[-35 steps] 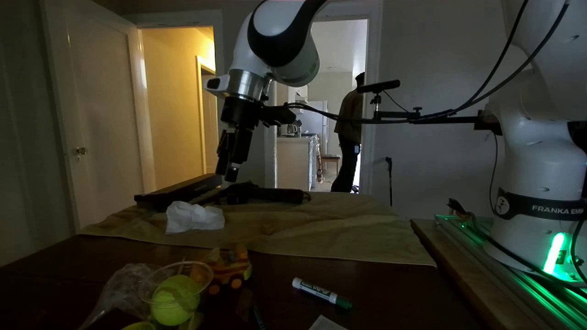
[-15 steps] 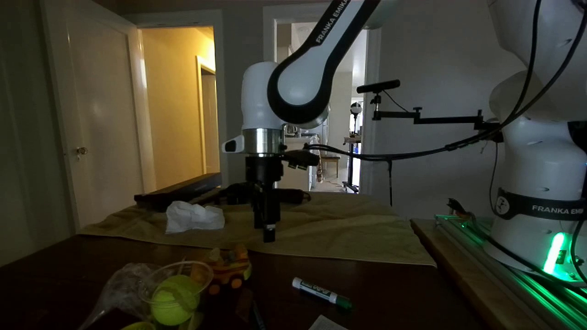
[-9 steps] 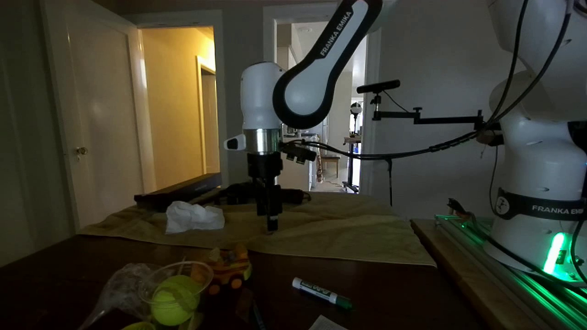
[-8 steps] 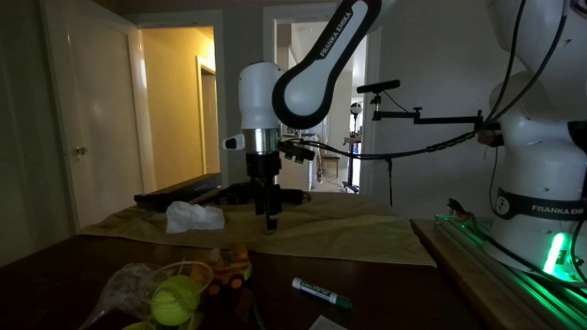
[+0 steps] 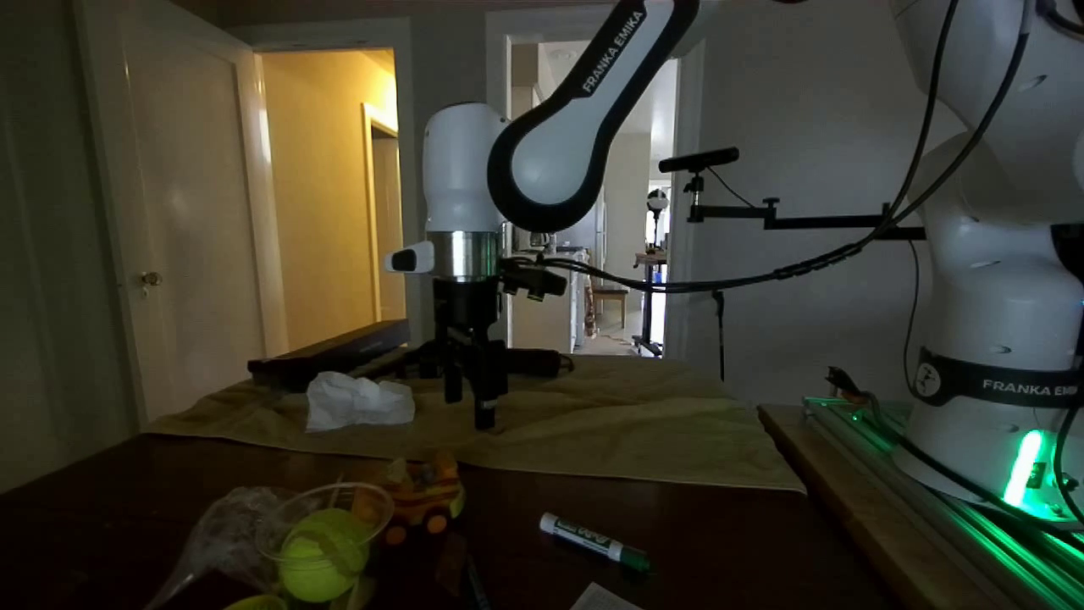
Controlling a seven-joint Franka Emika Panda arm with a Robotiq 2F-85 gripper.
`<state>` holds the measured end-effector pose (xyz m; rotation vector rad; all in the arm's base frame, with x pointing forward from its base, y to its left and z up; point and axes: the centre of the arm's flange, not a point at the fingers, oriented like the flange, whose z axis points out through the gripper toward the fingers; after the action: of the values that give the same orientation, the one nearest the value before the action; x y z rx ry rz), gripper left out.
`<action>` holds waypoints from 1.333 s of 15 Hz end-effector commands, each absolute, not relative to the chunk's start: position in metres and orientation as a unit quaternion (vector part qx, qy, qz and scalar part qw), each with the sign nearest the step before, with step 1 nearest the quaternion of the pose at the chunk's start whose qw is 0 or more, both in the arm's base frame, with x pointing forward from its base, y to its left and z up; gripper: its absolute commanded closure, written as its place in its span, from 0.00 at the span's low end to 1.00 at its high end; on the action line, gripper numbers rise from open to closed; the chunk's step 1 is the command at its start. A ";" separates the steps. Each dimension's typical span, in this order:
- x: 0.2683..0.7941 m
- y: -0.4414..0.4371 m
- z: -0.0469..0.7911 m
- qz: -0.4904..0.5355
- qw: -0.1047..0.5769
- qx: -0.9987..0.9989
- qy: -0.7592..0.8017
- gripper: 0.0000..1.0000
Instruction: Move the toy car forward
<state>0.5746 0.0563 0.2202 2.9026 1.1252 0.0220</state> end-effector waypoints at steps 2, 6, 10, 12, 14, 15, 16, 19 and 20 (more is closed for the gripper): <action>0.565 0.065 0.216 0.010 0.027 0.937 0.349 0.00; 0.558 0.083 0.208 0.020 0.063 0.941 0.332 0.00; 0.559 0.083 0.196 0.022 0.094 0.941 0.325 0.00; 0.567 0.072 0.190 0.034 0.101 0.947 0.304 0.00; 0.574 0.063 0.186 0.049 0.101 0.952 0.286 0.00; 0.578 0.058 0.186 0.060 0.096 0.953 0.280 0.00; 0.581 0.056 0.185 0.071 0.092 0.954 0.277 0.00; 0.591 0.053 0.186 0.100 0.080 0.951 0.281 0.00; 0.593 0.053 0.187 0.106 0.080 0.950 0.284 0.00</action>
<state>0.5798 0.0513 0.1900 2.8390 0.8446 0.2416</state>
